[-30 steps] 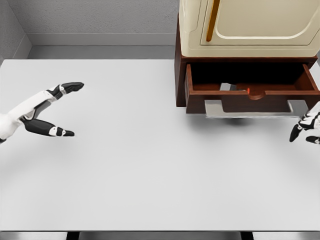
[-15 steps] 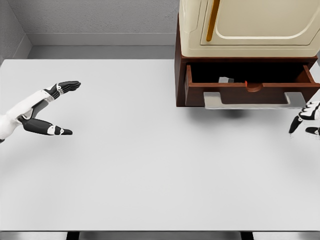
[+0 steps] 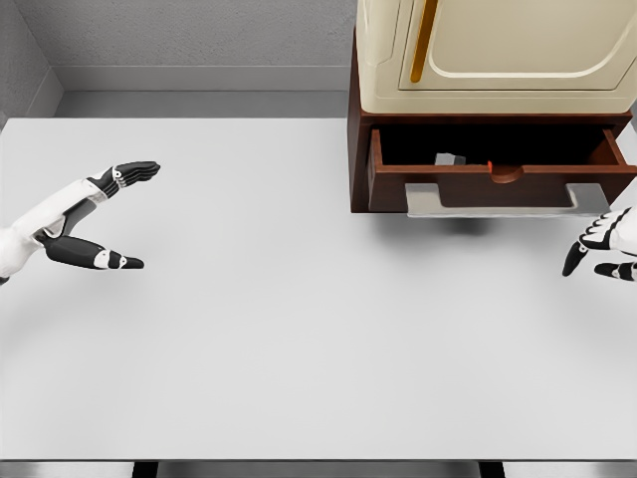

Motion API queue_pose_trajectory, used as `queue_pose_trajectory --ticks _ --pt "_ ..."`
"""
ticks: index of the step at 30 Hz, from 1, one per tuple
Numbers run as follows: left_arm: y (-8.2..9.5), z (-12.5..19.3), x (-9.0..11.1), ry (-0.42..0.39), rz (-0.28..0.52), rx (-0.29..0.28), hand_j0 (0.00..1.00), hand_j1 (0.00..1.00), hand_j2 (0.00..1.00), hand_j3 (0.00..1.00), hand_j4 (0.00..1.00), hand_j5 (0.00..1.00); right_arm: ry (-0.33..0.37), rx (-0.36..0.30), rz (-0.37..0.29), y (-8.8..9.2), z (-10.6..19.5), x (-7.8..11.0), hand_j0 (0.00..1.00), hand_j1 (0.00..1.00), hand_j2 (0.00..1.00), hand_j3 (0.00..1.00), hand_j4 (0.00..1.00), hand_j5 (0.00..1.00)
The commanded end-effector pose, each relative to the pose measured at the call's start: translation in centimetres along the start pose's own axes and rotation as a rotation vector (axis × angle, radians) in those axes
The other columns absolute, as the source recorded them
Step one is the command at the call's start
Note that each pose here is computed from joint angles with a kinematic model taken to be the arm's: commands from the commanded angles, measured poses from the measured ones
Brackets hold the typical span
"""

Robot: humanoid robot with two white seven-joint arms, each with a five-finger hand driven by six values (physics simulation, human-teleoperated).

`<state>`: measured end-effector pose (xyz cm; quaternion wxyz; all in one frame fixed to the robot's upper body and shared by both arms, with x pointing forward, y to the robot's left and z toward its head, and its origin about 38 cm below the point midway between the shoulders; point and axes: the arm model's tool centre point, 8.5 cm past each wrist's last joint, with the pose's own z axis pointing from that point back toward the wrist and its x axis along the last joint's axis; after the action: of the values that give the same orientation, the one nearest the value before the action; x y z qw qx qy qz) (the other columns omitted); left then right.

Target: Put the switch into the drawer with left arm, and close the drawer with right arm

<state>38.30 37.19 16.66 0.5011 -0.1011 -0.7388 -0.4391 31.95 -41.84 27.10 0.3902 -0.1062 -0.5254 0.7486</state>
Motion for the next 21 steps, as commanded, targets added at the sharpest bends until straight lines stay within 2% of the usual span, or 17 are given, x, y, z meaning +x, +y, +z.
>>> queue_pose_trajectory --ticks 1,4,8,15,21 --pt "0.1 0.0 0.0 -0.002 0.006 0.005 1.0 1.0 1.0 1.0 1.0 1.0 0.003 0.0 -0.003 0.0 0.0 -0.1 0.54 0.54 0.54 0.54 0.54 0.54" --pt "0.1 0.1 0.0 -0.001 0.005 0.004 1.0 1.0 1.0 1.0 1.0 1.0 0.002 -0.01 0.004 -0.1 -0.2 0.0 0.54 0.54 0.54 0.54 0.54 0.54" --pt "0.1 0.1 0.0 -0.001 0.005 0.004 1.0 1.0 1.0 1.0 1.0 1.0 -0.021 0.009 0.021 0.1 -1.7 0.1 0.54 0.54 0.54 0.54 0.54 0.54" --pt "0.1 0.1 0.0 -0.001 0.005 0.004 1.0 1.0 1.0 1.0 1.0 1.0 0.004 0.002 0.007 0.2 -1.5 -0.8 0.54 0.54 0.54 0.54 0.54 0.54" --pt "0.1 0.1 0.0 -0.001 0.005 0.004 1.0 1.0 1.0 1.0 1.0 1.0 0.009 -0.018 0.012 -0.4 -1.5 -1.2 0.56 0.56 0.56 0.56 0.56 0.56"
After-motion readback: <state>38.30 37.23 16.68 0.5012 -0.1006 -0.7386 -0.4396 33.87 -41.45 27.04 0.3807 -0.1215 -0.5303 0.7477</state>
